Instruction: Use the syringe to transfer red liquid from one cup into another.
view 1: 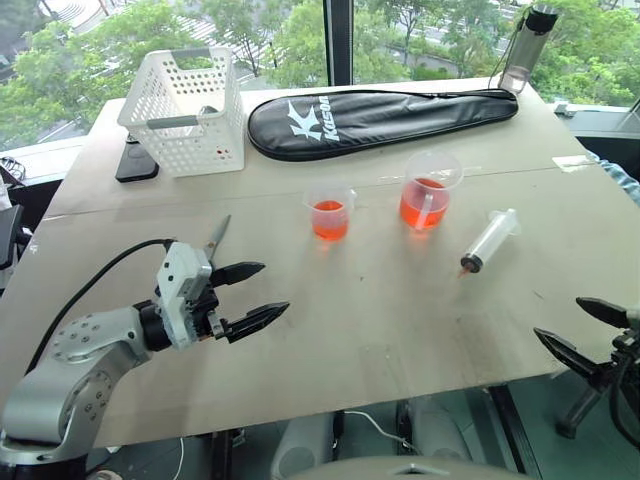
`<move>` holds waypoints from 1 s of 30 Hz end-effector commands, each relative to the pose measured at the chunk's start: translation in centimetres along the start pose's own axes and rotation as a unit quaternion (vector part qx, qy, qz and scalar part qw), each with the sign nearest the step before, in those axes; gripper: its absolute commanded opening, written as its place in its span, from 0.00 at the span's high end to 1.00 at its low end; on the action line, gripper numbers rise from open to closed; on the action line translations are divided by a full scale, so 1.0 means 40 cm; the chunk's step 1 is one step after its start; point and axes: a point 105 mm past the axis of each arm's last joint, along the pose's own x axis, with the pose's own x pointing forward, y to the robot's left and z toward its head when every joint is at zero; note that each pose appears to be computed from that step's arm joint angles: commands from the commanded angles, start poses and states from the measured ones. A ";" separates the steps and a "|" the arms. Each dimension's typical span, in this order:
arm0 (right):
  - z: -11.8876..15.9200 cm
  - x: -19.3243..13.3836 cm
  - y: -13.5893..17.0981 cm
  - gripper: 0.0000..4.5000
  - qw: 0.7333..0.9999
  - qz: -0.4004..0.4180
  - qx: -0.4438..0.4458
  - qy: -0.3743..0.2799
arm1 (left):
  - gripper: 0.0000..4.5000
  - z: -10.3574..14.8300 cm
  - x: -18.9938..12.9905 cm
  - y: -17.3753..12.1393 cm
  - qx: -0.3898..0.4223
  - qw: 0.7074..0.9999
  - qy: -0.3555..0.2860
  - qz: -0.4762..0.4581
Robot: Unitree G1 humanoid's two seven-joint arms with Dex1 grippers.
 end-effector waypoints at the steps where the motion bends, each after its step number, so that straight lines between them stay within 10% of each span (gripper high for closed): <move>1: 0.054 0.026 -0.018 0.01 0.999 -0.033 0.008 -0.021 | 0.00 0.044 0.029 -0.017 0.033 0.999 -0.021 -0.033; 19: 0.205 0.327 -0.175 0.01 0.912 -0.160 0.373 0.062 | 0.00 0.172 0.142 -0.115 0.127 0.974 -0.084 -0.167; 30: 0.206 0.368 -0.122 0.01 0.905 -0.110 0.375 0.170 | 0.00 0.162 0.141 -0.131 0.117 0.976 -0.090 -0.160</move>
